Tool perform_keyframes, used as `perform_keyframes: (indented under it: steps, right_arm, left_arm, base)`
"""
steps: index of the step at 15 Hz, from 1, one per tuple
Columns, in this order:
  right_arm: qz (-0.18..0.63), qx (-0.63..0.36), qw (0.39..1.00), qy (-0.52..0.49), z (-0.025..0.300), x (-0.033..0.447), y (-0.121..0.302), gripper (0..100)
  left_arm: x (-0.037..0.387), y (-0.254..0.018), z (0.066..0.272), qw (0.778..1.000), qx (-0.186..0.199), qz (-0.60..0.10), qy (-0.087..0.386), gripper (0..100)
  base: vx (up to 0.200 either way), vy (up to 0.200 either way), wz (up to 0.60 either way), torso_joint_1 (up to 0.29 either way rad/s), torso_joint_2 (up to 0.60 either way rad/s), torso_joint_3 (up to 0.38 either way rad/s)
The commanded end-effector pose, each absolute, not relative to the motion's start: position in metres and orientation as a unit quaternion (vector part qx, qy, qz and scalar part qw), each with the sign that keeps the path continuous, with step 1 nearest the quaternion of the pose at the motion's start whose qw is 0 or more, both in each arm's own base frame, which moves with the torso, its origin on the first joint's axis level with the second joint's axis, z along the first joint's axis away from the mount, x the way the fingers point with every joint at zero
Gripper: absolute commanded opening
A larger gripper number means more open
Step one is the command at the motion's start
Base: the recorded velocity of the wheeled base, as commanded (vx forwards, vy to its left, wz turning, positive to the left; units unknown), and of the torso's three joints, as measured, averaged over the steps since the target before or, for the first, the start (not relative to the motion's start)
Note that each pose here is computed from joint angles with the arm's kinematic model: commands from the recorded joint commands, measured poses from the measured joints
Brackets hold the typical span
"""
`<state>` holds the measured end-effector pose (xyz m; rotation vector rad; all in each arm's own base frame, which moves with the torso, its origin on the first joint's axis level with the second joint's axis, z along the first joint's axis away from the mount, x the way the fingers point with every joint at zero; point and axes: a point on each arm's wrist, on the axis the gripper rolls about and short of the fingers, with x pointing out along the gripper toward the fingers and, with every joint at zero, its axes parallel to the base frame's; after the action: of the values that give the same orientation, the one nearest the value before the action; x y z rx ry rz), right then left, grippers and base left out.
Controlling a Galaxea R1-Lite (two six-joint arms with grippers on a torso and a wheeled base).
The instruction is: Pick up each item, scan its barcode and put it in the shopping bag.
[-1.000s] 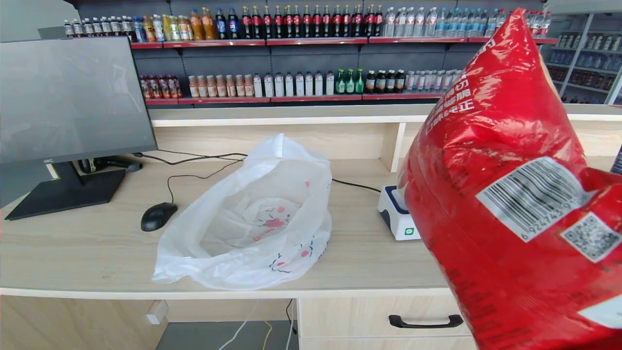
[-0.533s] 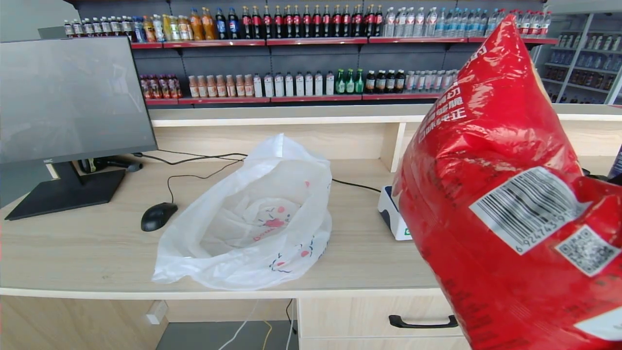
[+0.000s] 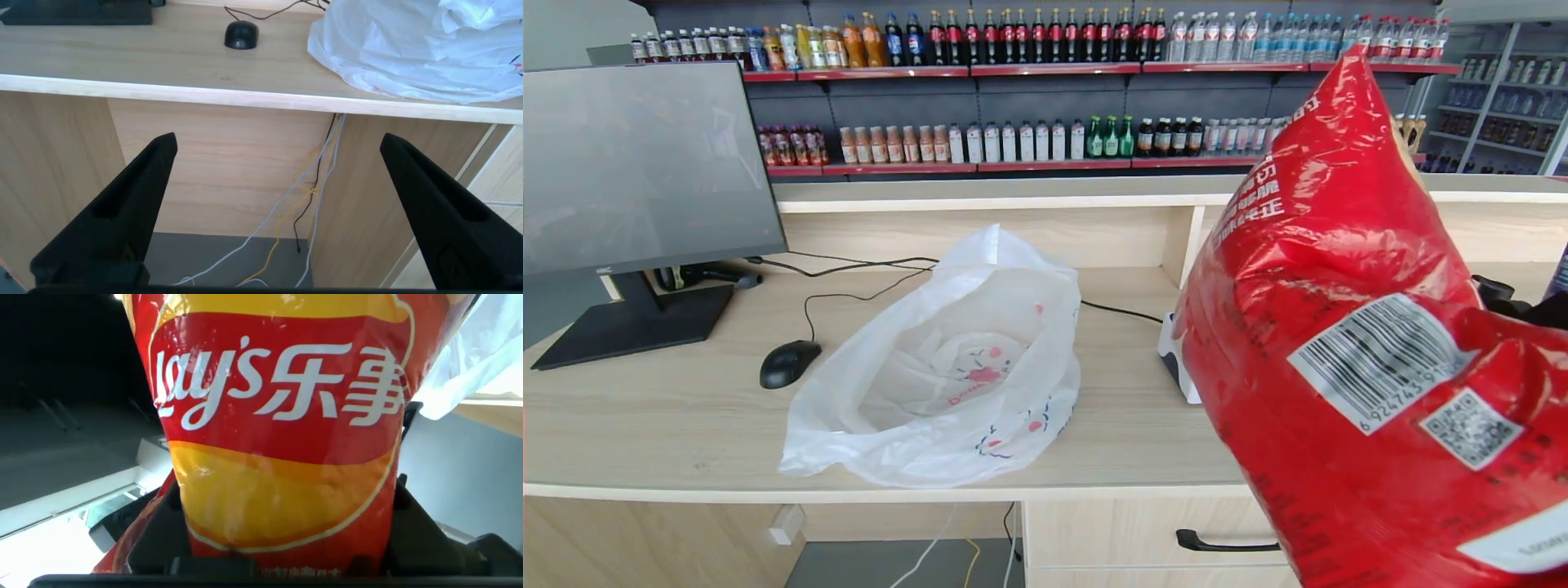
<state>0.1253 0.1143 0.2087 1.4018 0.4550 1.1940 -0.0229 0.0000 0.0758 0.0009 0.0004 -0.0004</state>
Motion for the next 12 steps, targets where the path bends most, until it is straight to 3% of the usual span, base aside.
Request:
perform_keyframes:
  steps: [1, 3, 6, 7, 9, 12]
  right_arm:
    - [0.508, 0.596, 0.593, 0.185, 0.208, 0.127, 0.112, 0]
    - [0.507, 0.571, 0.622, 0.173, 0.202, 0.127, 0.112, 0]
    - [0.489, 0.449, 0.731, 0.16, 0.167, 0.135, 0.118, 0]
    - [0.487, 0.435, 0.74, 0.158, 0.164, 0.136, 0.119, 0]
    - [0.431, 0.295, 0.841, 0.139, 0.129, 0.145, 0.118, 0]
    - [0.429, 0.265, 0.853, 0.133, 0.125, 0.139, 0.112, 0]
  left_arm:
    - [-0.023, 0.0, 0.076, 1.0, 0.0, 0.0, 0.0, 100]
    - [-0.023, 0.0, 0.076, 1.0, 0.001, 0.0, 0.0, 100]
    - [-0.023, 0.0, 0.076, 1.0, 0.0, 0.0, 0.0, 100]
    - [-0.023, 0.0, 0.076, 1.0, 0.0, -0.001, 0.0, 100]
    - [-0.023, 0.0, 0.076, 1.0, 0.0, 0.0, 0.0, 100]
    - [-0.023, 0.0, 0.076, 1.0, 0.001, 0.0, 0.0, 100]
  base:
    - [0.0, 0.0, 0.0, 0.0, 0.0, 0.0]
    - [0.0, 0.0, 0.0, 0.0, 0.0, 0.0]
    - [0.0, 0.0, 0.0, 0.0, 0.0, 0.0]
    - [0.0, 0.0, 0.0, 0.0, 0.0, 0.0]
    - [0.0, 0.0, 0.0, 0.0, 0.0, 0.0]
    - [0.0, 0.0, 0.0, 0.0, 0.0, 0.0]
